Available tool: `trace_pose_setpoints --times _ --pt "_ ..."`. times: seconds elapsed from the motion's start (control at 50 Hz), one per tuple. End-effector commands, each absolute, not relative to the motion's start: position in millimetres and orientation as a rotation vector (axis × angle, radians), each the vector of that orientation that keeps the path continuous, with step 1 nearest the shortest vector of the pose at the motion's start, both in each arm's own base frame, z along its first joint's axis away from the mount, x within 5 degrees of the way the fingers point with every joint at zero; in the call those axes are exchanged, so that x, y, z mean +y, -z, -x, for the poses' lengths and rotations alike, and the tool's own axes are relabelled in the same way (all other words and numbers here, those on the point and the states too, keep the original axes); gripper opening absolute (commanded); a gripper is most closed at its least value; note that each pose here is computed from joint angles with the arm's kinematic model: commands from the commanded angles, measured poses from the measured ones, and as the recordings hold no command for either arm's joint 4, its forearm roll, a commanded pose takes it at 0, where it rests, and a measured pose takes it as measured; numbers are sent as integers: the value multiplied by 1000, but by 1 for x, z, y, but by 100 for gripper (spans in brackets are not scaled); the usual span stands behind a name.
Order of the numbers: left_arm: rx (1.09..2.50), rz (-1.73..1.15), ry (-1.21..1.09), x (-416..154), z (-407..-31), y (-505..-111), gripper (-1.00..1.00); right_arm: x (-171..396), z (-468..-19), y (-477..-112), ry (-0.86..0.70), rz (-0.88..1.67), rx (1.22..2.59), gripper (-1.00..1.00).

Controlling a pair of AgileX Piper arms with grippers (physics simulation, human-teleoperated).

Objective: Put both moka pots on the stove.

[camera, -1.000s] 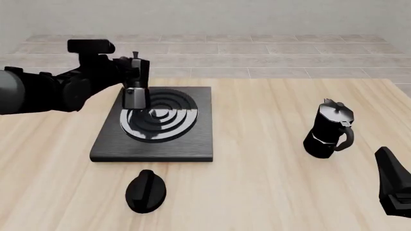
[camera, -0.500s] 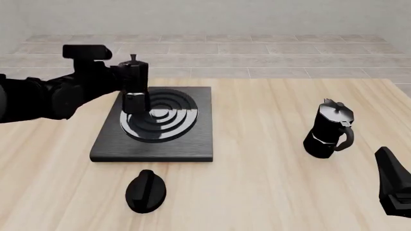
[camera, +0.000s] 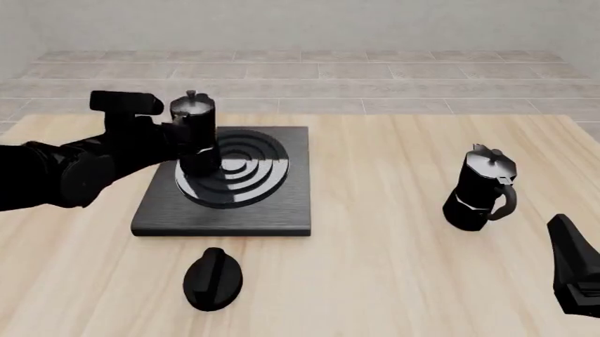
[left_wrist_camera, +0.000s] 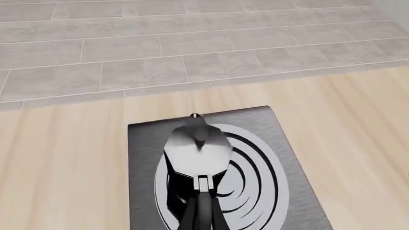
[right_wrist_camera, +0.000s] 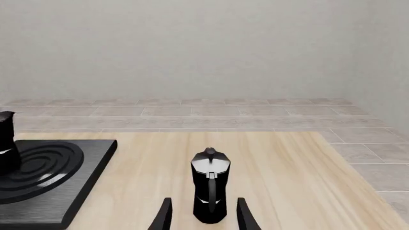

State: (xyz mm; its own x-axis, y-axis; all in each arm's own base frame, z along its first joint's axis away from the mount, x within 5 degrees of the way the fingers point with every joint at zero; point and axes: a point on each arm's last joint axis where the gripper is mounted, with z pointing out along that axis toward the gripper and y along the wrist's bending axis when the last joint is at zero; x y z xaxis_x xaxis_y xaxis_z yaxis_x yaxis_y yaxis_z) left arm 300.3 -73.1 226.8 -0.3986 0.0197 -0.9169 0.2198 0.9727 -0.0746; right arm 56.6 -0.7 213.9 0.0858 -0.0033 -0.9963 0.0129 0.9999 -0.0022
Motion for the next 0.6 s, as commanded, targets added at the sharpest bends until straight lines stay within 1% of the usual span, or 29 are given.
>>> trace_pose_setpoints --times 0.02,0.06,0.08,0.22,0.46,0.6 --pt "2056 -99 250 -72 -284 -206 -100 -1 -57 -214 12 -8 1485 100" --pt "2056 -96 249 -71 -282 -206 -100 -1 -57 -214 12 -8 1485 100" --pt "2056 -95 248 -71 -281 -207 100 -1 -57 -214 12 -8 1485 100" --pt "2048 -86 246 -67 -276 -211 100 -1 -57 -214 12 -8 1485 100" --pt "2032 -71 265 -64 -257 -225 100 -1 -57 -214 12 -8 1485 100" --pt "2013 -76 265 -59 -235 -235 100 -1 -57 -214 12 -8 1485 100"
